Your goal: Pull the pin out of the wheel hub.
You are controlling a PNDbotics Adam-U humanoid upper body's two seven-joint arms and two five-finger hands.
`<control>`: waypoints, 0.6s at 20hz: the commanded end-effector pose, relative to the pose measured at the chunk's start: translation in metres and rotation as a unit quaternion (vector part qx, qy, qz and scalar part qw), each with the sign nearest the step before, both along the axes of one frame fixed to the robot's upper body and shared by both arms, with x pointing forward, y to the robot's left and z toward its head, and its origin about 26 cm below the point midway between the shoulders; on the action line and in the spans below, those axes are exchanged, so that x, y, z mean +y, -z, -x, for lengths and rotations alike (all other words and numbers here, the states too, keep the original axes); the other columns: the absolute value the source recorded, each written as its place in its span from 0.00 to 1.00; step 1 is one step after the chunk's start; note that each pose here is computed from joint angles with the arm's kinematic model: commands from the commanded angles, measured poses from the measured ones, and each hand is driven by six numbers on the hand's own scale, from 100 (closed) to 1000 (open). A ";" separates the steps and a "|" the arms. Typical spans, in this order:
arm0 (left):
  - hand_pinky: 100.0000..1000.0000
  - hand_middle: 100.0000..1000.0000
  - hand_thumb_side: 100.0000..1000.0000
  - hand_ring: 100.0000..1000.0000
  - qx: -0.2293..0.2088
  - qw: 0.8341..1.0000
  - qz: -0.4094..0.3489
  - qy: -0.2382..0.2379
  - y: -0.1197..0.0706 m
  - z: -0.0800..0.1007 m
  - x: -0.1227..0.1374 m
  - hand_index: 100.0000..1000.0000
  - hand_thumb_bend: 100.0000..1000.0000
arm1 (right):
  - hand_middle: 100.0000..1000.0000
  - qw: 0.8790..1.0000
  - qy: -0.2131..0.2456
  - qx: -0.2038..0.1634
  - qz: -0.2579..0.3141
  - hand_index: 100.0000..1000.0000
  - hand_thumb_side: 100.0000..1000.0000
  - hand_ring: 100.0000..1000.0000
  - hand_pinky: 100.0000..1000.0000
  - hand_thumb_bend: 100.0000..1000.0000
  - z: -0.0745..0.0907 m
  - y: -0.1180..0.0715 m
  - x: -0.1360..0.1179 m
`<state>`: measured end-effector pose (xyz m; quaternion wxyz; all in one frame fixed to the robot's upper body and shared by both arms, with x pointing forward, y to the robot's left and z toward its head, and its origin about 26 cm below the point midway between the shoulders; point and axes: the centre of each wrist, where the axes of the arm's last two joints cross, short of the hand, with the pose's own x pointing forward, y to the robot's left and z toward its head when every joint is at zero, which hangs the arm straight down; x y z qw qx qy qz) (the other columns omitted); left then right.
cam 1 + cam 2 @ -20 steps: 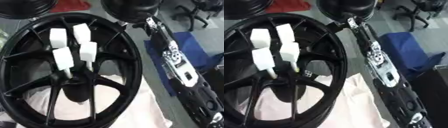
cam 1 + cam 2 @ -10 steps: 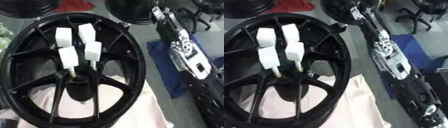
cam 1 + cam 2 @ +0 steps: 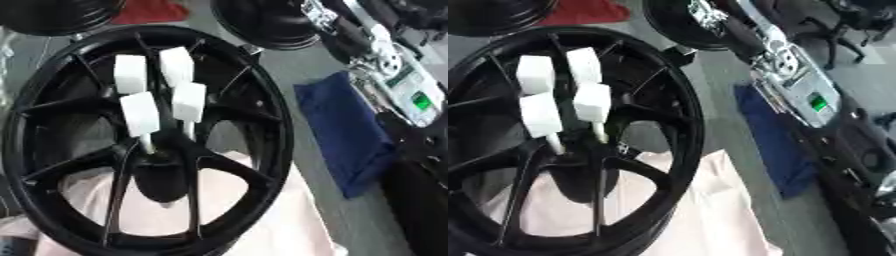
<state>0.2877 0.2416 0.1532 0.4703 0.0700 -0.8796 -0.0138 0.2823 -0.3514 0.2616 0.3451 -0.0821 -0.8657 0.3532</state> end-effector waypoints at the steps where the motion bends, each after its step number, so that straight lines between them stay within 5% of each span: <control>1: 0.76 0.59 0.62 0.56 -0.013 1.000 -0.010 0.000 -0.007 0.002 0.003 0.76 0.34 | 0.64 0.994 -0.023 -0.028 0.100 0.78 0.49 0.71 0.92 0.00 0.005 -0.024 0.001; 12: 0.76 0.59 0.63 0.56 -0.017 1.000 -0.018 0.000 -0.008 0.002 0.004 0.76 0.33 | 0.66 0.930 -0.056 -0.100 0.349 0.78 0.37 0.73 0.86 0.00 0.008 -0.061 0.006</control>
